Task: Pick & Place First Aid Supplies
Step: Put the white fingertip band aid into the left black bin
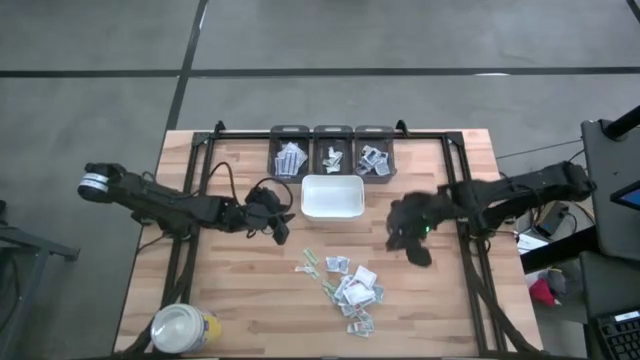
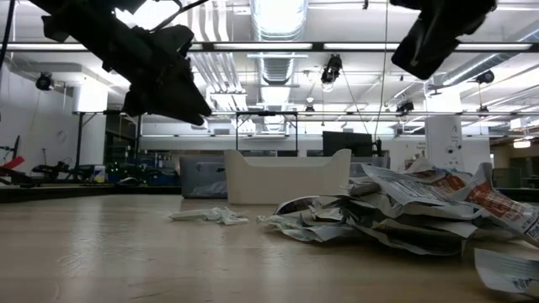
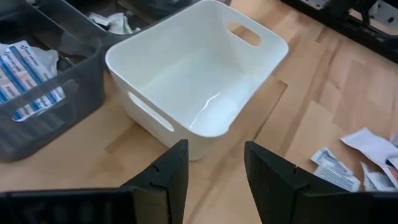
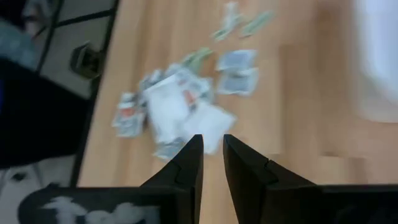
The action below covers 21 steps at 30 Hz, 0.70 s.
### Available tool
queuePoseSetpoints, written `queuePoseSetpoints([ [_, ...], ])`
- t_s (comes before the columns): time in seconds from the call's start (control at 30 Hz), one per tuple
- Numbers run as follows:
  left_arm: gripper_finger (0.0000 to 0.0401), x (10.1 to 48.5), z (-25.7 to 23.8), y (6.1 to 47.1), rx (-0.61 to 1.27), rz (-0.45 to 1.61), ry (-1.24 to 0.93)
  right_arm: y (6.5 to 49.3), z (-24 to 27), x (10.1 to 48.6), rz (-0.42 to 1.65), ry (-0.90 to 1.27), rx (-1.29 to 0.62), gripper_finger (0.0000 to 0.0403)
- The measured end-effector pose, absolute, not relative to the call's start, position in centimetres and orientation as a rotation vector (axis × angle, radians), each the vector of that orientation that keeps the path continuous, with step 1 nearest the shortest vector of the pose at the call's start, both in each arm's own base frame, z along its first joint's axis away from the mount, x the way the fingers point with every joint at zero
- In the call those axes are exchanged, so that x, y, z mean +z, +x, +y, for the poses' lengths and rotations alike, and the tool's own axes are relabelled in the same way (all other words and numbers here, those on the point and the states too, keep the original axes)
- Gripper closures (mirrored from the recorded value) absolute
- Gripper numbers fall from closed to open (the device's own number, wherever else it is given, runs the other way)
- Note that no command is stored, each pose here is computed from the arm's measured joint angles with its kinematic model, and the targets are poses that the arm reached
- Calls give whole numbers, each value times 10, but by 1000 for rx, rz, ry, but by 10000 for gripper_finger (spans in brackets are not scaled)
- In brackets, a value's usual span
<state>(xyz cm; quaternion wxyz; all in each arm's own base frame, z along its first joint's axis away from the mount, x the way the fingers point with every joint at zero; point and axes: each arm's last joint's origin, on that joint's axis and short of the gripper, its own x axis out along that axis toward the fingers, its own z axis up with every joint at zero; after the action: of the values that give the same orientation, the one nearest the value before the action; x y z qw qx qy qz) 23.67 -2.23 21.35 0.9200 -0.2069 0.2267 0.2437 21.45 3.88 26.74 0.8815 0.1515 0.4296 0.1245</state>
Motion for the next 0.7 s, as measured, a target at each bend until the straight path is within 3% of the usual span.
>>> queuePoseSetpoints([
  [0.33, 252, 212, -25, 236, 493, 470, -430, 241, 89, 240, 1056, 325, 341, 356],
  [0.7, 252, 207, -25, 233, 500, 505, -413, 292, 107, 224, 1271, 295, 278, 353],
])
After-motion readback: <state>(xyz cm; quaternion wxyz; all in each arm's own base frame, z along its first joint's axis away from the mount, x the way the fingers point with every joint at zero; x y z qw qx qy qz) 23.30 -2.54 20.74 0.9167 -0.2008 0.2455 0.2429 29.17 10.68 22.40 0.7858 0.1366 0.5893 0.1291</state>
